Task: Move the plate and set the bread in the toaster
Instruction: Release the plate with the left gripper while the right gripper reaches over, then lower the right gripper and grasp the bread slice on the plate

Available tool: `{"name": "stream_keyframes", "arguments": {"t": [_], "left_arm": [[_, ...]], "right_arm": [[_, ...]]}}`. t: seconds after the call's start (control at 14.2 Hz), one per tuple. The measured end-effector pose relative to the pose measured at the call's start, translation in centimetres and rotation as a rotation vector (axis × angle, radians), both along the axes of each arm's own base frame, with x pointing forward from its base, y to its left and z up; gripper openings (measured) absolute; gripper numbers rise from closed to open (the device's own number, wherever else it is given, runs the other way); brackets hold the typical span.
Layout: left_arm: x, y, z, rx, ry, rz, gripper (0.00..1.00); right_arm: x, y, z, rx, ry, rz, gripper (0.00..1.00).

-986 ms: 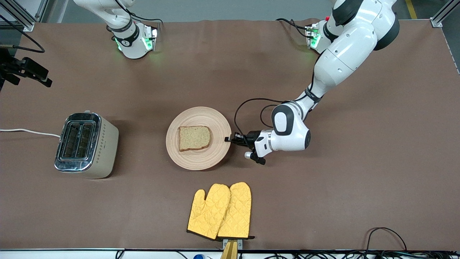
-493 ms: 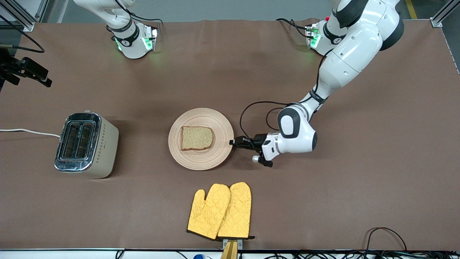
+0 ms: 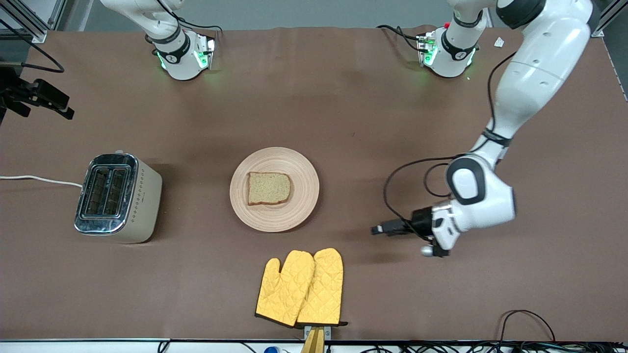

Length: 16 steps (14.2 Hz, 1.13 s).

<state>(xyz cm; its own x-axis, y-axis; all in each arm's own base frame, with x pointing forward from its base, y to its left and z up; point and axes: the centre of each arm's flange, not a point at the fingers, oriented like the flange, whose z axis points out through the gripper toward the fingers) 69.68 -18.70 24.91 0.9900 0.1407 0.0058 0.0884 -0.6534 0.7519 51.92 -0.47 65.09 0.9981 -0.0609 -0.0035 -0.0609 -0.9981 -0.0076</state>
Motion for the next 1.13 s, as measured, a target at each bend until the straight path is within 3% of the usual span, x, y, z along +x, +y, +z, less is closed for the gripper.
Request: {"name": "stream_keyframes", "arguments": {"t": [0.21, 0.63, 0.85, 1.13], "left_arm": [[1.2, 3.2, 3.9, 0.14, 0.019, 0.055, 1.0], [0.2, 5.4, 13.7, 0.58, -0.004, 0.037, 1.0], [-1.7, 8.1, 19.3, 0.691, 0.027, 0.021, 1.0], [-5.3, 10.9, 28.2, 0.792, 0.073, 0.03, 1.0]], "right_arm": [[1.1, 2.3, -1.9, 0.032, 0.023, 0.034, 1.0], [5.8, 10.7, -10.1, 0.067, 0.047, 0.012, 1.0], [6.7, 16.4, -15.5, 0.082, 0.095, -0.01, 1.0], [7.9, 22.9, -23.1, 0.124, 0.104, -0.051, 1.0]]}}
